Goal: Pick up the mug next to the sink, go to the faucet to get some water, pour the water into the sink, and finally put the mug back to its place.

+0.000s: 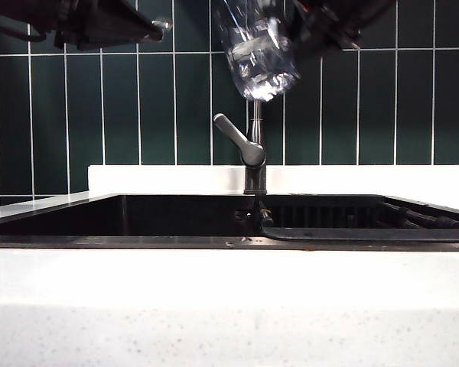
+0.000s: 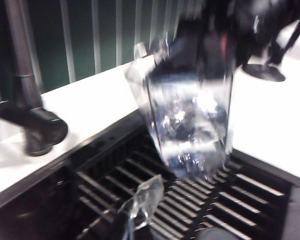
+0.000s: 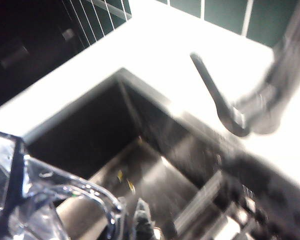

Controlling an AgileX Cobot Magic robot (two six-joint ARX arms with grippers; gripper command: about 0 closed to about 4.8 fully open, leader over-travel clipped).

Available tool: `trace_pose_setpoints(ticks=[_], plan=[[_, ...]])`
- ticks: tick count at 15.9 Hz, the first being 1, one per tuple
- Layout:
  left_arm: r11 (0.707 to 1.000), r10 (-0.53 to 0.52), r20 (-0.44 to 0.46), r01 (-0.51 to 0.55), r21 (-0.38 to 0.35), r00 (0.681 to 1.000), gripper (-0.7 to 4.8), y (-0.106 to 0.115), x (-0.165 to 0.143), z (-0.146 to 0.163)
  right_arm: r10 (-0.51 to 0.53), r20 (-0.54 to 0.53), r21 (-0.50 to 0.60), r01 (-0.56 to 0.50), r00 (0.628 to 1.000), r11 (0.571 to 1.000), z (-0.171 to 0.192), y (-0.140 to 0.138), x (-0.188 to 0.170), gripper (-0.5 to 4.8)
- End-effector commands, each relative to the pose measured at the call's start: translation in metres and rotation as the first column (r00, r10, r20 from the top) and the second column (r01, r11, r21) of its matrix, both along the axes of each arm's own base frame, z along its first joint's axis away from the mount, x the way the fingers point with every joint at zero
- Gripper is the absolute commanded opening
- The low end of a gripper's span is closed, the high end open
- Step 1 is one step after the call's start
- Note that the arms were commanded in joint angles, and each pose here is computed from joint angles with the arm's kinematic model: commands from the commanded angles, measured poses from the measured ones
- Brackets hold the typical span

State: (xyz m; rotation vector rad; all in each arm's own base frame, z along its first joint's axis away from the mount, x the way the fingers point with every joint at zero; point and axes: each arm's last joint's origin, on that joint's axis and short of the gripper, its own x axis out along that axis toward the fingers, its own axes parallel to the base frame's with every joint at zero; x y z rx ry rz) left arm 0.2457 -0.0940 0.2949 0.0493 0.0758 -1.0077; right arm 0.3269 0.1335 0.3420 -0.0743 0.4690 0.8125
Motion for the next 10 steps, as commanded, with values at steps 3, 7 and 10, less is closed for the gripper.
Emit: trace_pose_setpoints(ticks=[3,7,10], plan=[[0.998,-0.06,0.013,0.06,-0.025,0.998,-0.05,0.001,-0.007,0.005,-0.068,0.194,0.082,0.053,0.979,0.995,-0.014,-0.011,-0.026,-0.07],[0.992,-0.122,-0.046,0.121,-0.022,0.991,-0.06,0.001,-0.01,0.001,-0.119,0.199,-0.007,0.122,0.973,0.992,-0.044,-0.016,-0.032,-0.07],[0.992,-0.128,-0.053,0.128,-0.008,0.99,-0.06,0.003,-0.02,-0.003,-0.126,0.25,-0.073,0.149,0.96,0.986,-0.061,-0.018,-0.034,-0.07]])
